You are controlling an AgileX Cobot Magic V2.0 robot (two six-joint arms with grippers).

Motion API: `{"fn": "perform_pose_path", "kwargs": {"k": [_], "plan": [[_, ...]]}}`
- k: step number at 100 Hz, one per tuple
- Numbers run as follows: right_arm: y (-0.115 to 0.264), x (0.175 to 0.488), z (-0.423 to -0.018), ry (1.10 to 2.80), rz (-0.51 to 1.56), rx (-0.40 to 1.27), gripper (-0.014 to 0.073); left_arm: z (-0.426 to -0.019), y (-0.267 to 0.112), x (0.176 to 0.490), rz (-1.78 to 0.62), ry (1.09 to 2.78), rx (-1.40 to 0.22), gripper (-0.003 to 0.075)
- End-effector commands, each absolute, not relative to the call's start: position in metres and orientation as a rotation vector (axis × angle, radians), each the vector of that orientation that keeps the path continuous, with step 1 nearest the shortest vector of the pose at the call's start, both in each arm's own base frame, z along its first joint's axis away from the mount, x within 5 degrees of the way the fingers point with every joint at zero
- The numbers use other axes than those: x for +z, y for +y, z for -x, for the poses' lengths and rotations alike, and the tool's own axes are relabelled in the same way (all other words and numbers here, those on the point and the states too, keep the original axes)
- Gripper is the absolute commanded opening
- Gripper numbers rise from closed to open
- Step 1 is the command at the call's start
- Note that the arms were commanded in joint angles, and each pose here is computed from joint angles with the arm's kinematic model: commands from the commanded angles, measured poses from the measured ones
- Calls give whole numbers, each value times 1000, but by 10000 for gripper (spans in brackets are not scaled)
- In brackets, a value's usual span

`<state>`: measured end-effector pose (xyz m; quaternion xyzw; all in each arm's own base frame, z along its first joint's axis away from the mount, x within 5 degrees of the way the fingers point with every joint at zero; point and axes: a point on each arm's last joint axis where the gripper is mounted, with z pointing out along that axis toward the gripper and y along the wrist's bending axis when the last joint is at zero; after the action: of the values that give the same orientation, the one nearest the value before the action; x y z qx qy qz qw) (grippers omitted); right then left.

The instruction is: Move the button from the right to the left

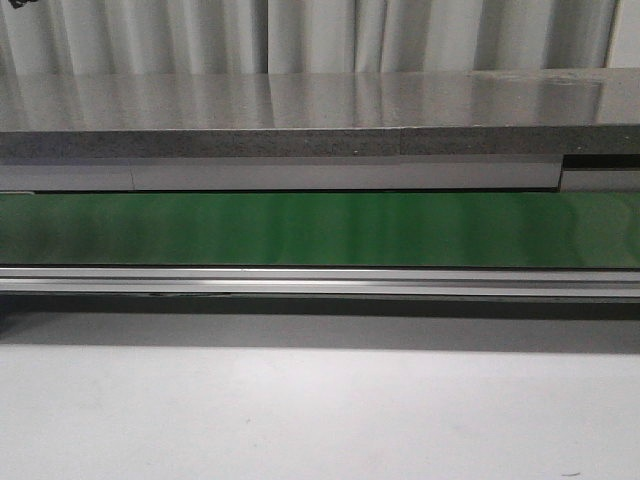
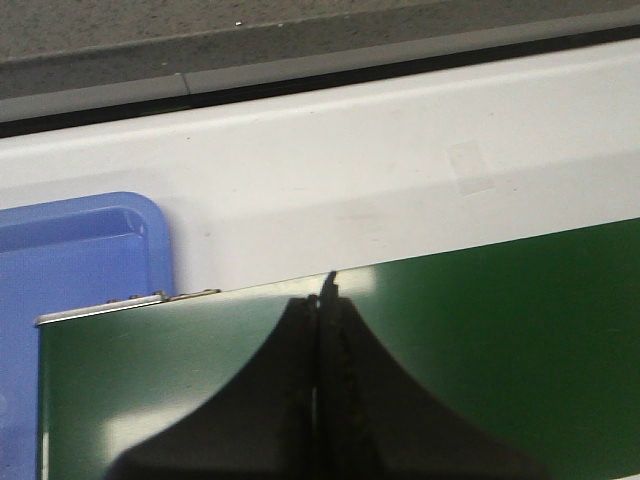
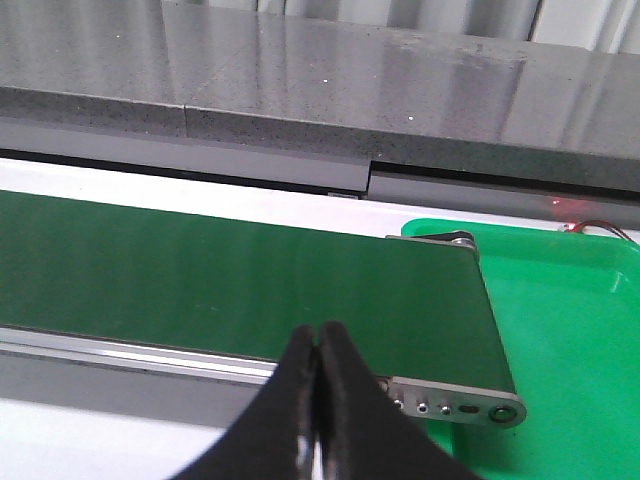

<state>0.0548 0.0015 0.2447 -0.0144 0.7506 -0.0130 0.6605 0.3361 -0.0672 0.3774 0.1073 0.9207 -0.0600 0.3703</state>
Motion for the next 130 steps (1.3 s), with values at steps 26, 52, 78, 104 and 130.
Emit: {"fn": "perform_pose_path", "kwargs": {"k": [26, 52, 78, 104, 130], "plan": [[1, 259, -55, 1607, 34, -46, -67, -272, -69, 408, -193, 2125, -296, -20], [1, 259, -55, 1607, 34, -46, -67, -208, -55, 396, -155, 2011, -321, -20], [1, 259, -55, 1607, 34, -46, -67, -152, -42, 380, -131, 1912, -339, -20], [1, 259, -55, 1607, 34, -46, -67, -111, -35, 357, -134, 1909, -360, -20], [1, 259, -55, 1607, 34, -46, -67, -88, -30, 331, -134, 1897, -361, -20]]}}
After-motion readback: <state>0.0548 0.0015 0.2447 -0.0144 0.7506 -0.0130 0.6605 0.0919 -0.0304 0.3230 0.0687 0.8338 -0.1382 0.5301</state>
